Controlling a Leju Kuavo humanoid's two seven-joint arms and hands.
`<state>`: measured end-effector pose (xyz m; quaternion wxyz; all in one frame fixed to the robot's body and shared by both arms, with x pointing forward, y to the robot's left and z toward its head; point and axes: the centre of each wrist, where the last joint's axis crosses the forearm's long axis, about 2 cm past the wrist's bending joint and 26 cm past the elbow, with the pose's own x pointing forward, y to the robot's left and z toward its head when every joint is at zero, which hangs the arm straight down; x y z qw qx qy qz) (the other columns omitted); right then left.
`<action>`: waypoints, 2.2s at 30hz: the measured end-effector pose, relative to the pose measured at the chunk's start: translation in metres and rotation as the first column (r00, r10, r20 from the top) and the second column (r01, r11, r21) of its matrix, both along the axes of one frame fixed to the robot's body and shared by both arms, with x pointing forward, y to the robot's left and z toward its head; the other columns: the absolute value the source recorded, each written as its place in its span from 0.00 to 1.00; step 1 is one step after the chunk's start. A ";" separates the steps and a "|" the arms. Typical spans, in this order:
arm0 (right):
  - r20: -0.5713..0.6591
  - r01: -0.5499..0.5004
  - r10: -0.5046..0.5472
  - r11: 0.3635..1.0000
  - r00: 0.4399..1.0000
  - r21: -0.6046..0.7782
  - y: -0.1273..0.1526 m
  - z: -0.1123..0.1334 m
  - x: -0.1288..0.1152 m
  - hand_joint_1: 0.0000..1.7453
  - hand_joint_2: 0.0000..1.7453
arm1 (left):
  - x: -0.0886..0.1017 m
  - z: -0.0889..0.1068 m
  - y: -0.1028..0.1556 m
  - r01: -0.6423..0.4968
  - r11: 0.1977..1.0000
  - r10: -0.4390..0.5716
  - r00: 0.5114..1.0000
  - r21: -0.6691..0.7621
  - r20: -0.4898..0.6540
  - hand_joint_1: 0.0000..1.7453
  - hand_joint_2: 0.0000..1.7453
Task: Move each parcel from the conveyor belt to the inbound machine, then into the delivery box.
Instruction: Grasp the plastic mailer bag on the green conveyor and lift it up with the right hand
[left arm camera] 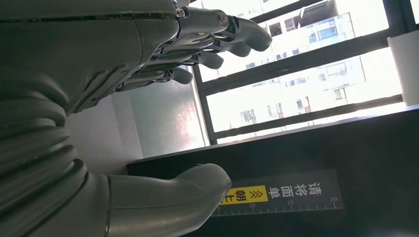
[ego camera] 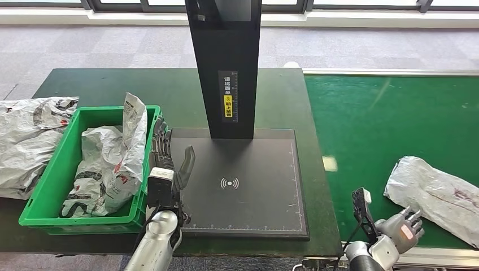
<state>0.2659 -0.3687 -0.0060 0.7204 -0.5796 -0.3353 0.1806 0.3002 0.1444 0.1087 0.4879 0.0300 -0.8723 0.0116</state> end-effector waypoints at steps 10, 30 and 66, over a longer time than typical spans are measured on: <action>-0.078 0.005 -0.007 1.000 0.997 -0.021 0.005 0.005 0.017 0.00 1.00 | 0.000 -0.002 -0.001 0.012 1.000 -0.012 1.000 -0.002 -0.007 0.00 1.00; -0.164 -0.057 0.047 0.997 0.985 -0.057 0.000 0.010 0.030 0.00 1.00 | 0.000 -0.002 0.000 0.014 1.000 -0.014 1.000 -0.007 -0.009 0.00 1.00; -0.174 -0.028 0.015 0.997 0.985 -0.072 -0.006 0.008 0.027 0.00 1.00 | -0.001 -0.003 0.001 0.024 0.999 -0.024 1.000 -0.032 -0.017 0.00 1.00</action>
